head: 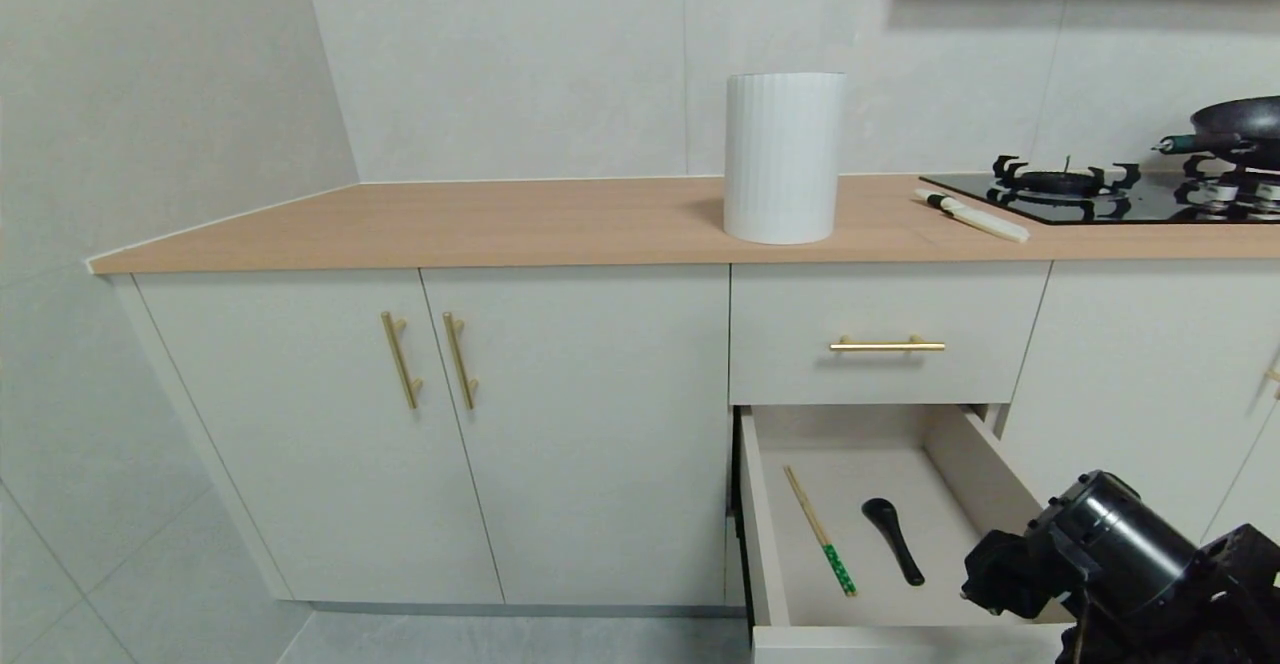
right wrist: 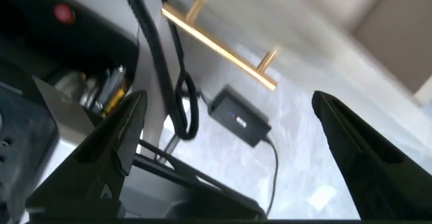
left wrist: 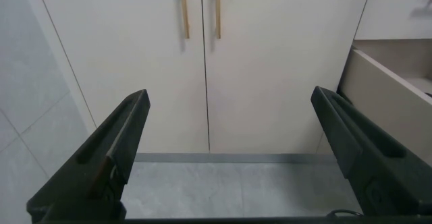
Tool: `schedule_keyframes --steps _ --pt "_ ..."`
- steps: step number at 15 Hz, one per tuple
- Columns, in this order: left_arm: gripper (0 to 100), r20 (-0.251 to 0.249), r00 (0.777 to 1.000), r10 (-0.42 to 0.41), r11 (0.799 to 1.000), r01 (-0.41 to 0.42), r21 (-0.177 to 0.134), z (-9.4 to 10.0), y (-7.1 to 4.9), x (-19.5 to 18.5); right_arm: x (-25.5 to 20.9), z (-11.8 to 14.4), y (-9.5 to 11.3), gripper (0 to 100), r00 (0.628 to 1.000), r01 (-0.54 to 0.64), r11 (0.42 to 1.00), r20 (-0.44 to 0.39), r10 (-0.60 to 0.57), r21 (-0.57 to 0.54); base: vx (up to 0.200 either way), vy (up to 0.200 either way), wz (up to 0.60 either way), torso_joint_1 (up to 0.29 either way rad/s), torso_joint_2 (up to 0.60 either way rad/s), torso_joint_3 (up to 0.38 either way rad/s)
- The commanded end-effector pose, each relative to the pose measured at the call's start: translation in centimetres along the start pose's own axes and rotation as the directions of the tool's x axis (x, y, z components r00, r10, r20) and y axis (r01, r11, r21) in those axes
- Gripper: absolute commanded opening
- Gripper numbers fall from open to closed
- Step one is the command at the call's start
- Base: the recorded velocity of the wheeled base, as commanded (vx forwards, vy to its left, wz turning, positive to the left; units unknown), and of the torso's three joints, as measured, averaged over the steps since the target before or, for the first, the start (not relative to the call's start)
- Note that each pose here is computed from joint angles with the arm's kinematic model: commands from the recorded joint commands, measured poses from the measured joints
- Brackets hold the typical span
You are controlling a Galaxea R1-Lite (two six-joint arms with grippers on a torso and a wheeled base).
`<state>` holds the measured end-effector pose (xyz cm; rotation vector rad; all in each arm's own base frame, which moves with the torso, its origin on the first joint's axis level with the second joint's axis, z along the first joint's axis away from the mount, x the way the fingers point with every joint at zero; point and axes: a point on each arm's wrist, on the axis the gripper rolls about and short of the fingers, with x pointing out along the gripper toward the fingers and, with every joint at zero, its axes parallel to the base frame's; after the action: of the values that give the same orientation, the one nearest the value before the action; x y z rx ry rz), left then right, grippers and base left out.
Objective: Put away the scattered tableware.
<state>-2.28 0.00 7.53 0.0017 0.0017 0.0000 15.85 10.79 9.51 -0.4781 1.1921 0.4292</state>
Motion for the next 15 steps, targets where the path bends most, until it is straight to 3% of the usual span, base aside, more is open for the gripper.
schedule_keyframes --steps 1,11,15 --pt "100 0.0 1.0 0.0 1.0 0.0 0.0 0.0 0.0 0.0 2.4 0.5 0.2 100 0.995 0.006 1.0 -0.104 -0.006 -0.003 0.0 0.0 0.0 0.0 0.0 0.0" --pt "100 0.0 1.0 0.0 1.0 0.0 0.0 0.0 0.0 0.0 4.1 4.1 -1.9 100 0.998 0.055 0.961 -0.027 -0.049 0.27 0.0 0.0 0.0 0.0 0.0 0.0" --pt "100 0.0 1.0 0.0 1.0 0.0 0.0 0.0 0.0 0.0 5.9 5.6 -3.3 100 0.993 0.107 0.908 0.01 -0.122 0.405 0.0 0.0 0.0 0.0 0.0 0.0"
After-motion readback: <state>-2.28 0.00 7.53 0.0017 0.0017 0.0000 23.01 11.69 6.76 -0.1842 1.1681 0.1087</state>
